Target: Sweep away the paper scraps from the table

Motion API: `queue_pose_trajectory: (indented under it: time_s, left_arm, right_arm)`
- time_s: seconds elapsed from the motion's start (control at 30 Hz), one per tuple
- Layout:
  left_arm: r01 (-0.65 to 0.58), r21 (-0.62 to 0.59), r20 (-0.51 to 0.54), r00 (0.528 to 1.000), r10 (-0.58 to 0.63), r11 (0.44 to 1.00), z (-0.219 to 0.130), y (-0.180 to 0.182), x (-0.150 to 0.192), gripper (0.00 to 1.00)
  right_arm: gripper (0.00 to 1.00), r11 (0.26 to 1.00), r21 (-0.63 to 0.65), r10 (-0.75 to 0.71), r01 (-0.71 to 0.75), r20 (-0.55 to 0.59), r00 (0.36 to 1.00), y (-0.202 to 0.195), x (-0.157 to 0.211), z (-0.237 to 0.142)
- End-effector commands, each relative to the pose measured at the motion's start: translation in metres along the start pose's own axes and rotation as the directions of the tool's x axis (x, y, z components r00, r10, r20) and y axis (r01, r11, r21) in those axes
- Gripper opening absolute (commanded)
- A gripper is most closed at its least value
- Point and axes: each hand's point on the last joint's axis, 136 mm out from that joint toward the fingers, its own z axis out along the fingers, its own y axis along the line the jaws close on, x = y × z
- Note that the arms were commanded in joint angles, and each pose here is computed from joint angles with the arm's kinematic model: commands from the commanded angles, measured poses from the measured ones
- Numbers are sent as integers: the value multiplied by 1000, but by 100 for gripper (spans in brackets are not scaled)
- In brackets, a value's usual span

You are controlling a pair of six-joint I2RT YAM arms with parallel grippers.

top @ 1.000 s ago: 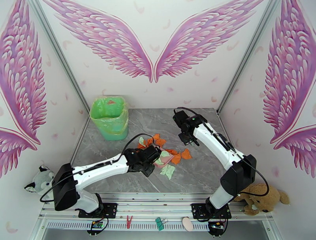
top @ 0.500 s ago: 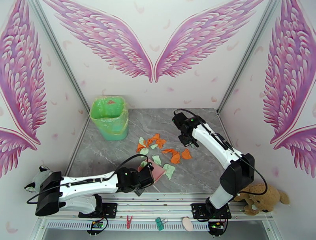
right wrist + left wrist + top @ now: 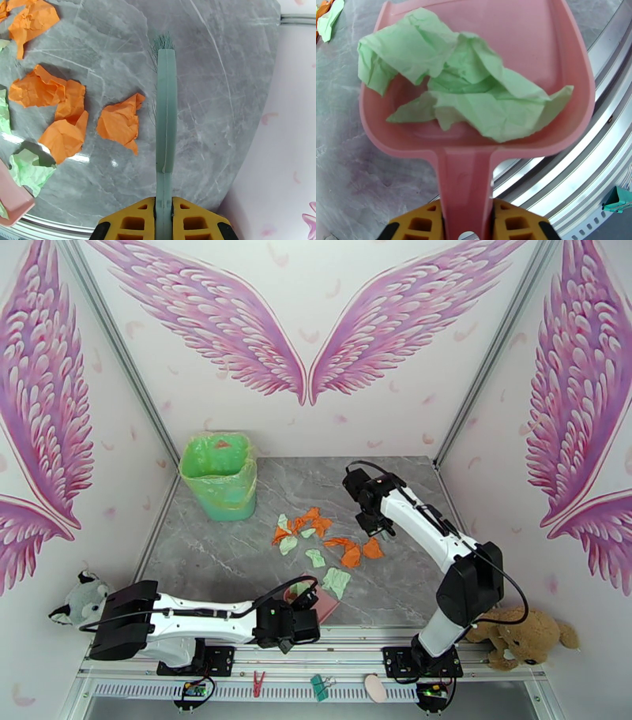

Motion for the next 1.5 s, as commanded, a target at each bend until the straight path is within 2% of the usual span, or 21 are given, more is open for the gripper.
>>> queue_pose_trajectory:
  time_s: [0.0, 0.37, 0.93, 1.23, 1.47]
  left_arm:
    - [-5, 25, 36, 999, 4, 1000, 0, -11, -18, 0]
    - [3, 53, 30, 1000, -5, 999, 16, -7, -44, 0]
    - [45, 102, 31, 998, -48, 994, 37, 2, -78, 0]
    - [98, 81, 67, 992, -104, 992, 40, 28, -94, 0]
    - [117, 88, 108, 986, -126, 989, 41, 34, -112, 0]
  right_arm:
    - [0, 1000, -15, 4, -5, -41, 999, 8, 4, 12]
    - [0, 996, -74, -49, 46, -37, 998, 45, 3, 10]
    - [0, 964, -254, -68, 77, 44, 997, 121, 2, -26]
    - [0, 958, -236, -156, 165, 56, 986, 134, 7, -35]
    - [0, 956, -237, -153, 171, 93, 984, 135, 8, -47]
